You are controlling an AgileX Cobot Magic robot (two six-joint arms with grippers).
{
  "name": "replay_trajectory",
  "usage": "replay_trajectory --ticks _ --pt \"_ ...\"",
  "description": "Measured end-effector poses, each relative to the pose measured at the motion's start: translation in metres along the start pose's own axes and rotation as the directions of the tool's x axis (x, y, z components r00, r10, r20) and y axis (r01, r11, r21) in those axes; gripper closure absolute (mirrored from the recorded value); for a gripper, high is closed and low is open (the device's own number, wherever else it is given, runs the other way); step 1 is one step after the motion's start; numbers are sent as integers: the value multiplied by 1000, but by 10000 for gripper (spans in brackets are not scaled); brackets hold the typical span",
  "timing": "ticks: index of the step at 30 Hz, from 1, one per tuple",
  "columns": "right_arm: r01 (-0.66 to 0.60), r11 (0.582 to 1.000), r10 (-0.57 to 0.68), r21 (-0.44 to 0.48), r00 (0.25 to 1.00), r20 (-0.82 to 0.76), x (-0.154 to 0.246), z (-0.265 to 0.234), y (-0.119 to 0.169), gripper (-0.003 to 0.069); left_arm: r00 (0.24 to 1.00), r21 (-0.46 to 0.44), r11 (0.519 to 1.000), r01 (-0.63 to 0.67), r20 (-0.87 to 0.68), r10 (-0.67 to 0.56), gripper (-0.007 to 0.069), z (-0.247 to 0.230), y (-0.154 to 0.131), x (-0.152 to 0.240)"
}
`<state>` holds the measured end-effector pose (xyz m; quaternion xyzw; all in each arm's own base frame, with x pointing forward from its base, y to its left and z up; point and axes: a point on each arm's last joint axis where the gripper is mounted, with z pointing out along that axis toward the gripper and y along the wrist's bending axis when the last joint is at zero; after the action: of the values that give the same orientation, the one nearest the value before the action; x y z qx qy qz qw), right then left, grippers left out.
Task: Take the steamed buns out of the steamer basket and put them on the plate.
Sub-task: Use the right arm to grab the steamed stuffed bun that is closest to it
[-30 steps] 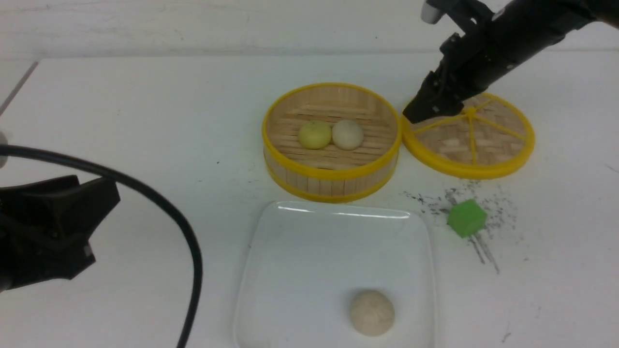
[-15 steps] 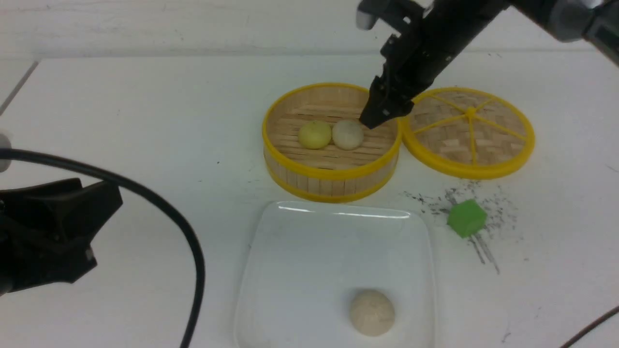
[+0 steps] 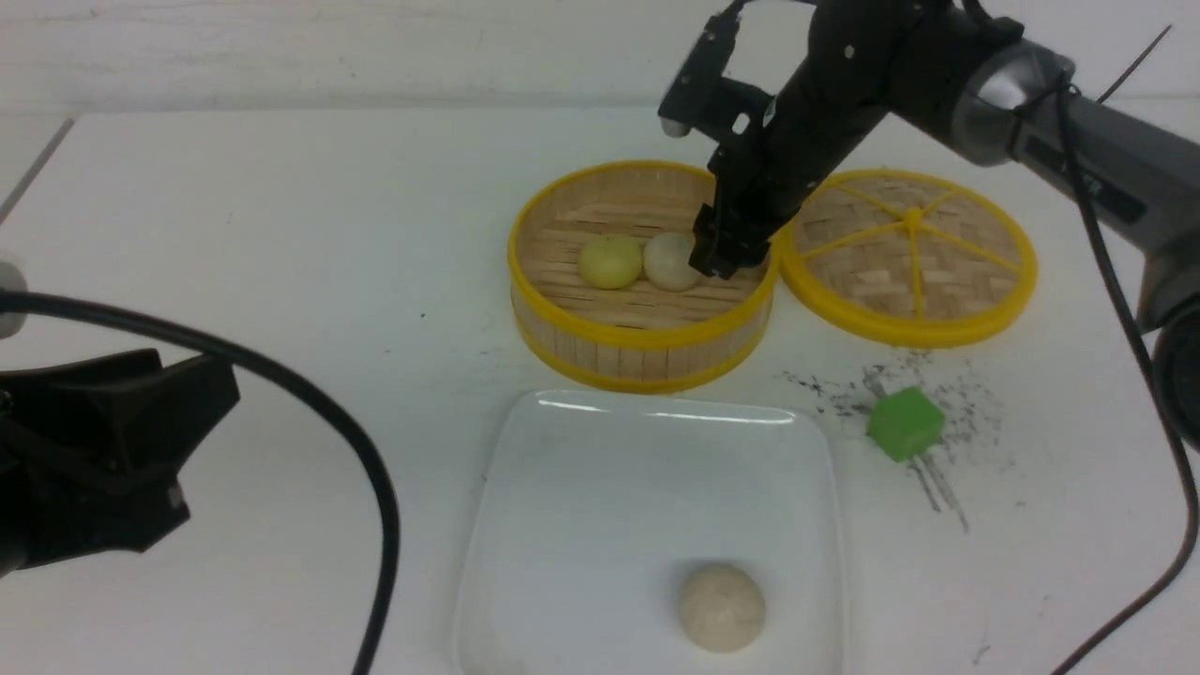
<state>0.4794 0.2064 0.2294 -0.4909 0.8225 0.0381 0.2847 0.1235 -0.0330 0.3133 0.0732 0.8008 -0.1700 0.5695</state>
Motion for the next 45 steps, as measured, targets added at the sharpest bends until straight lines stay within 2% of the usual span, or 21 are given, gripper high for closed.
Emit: replay_trajectory --ticks 11,24,30,40,44,45 --pt "-10 997 4 76 997 82 -4 12 -7 240 1000 -1 1000 3 -9 -3 267 2 1 0" --pt "-39 999 40 -14 993 107 -6 12 1 240 1000 -6 1000 2 -3 -2 270 2 1 0" --pt "-46 999 49 -26 992 118 -7 12 1 240 1000 -11 1000 0 0 0 269 2 2 0" --pt "-52 998 55 -33 994 93 2 35 3 300 1000 -11 1000 0 0 0 269 2 2 0" --pt "-46 999 47 -12 994 100 1 35 1 391 1000 -11 1000 0 0 0 269 2 2 0" --pt "-42 999 42 -2 994 101 1 35 0 460 1000 -11 1000 0 0 0 269 2 2 0"
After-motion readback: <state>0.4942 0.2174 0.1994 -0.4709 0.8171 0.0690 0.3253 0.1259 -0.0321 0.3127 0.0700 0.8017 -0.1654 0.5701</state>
